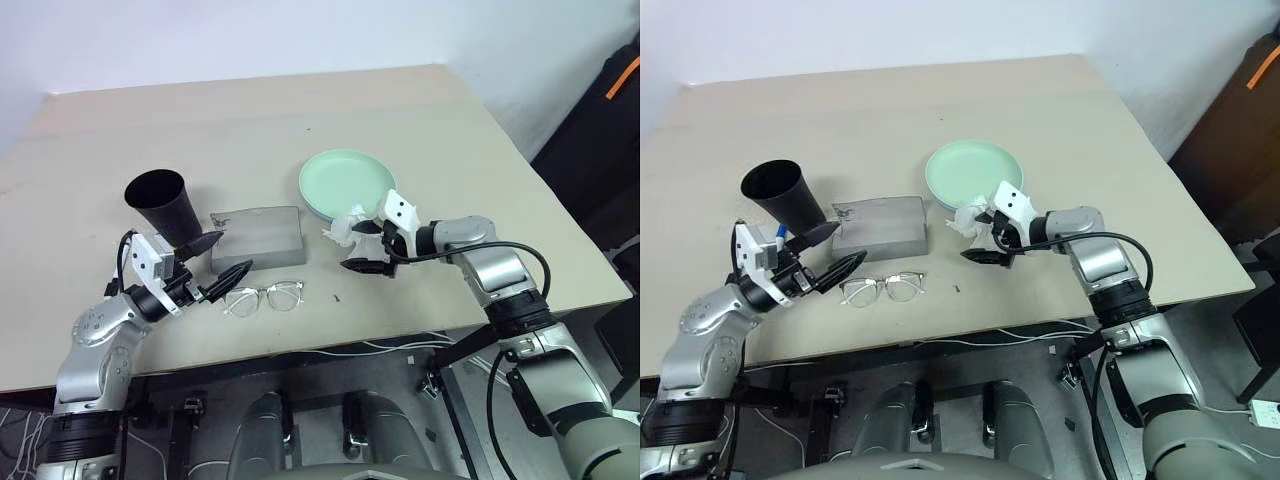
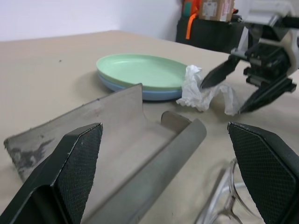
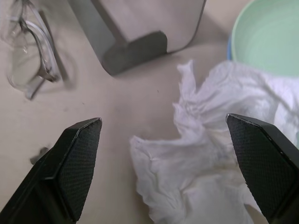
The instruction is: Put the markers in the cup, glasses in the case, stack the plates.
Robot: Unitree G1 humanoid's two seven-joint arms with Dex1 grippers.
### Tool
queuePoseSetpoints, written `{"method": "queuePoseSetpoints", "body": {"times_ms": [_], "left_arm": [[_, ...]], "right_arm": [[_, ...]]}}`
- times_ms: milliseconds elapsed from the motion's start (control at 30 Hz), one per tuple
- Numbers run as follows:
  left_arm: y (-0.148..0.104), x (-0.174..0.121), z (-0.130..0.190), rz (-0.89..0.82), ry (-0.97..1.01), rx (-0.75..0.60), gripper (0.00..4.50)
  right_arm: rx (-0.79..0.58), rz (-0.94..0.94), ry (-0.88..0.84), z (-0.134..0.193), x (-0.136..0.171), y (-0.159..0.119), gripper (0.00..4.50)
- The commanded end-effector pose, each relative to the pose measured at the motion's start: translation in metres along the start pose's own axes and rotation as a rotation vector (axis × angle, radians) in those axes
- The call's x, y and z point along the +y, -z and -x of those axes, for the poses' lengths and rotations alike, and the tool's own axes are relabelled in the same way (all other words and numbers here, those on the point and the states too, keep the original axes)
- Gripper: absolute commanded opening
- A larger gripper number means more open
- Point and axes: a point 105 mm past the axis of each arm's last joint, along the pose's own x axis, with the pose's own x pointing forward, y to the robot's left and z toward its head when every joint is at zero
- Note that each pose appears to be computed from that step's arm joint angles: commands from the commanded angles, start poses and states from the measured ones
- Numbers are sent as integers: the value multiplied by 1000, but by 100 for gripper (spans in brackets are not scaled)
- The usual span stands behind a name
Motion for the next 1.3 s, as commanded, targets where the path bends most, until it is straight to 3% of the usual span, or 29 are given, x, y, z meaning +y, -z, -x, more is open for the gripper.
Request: {"method": "queuePoseSetpoints", "body": {"times_ms": [33, 100, 233, 567, 767, 833, 1100, 1300], "left_arm": [[-4, -3, -4, -30, 16, -14, 450], [-6, -5, -7, -27, 19, -25, 450], [-10, -5, -8, -23, 5, -44, 450], [-8, -3, 0, -25, -16, -27, 450], [-9, 1, 5, -27, -32, -30, 450], [-9, 1, 6, -28, -35, -29, 450], [-7, 4, 7, -29, -49, -36, 450], [-7, 4, 14, -30, -74, -37, 450]], "right_arm": [[79, 74, 29, -7, -7, 8, 450], [125, 74, 30, -10, -7, 16, 450], [89, 66, -2, -4, -3, 3, 362], [-113, 55, 35, 23, -14, -53, 3], [-231, 29, 125, 21, -36, -82, 3], [-246, -29, 222, 16, -57, -86, 3], [-178, -174, 423, -8, -98, -72, 3], [-162, -159, 430, -16, -98, -71, 173]]}}
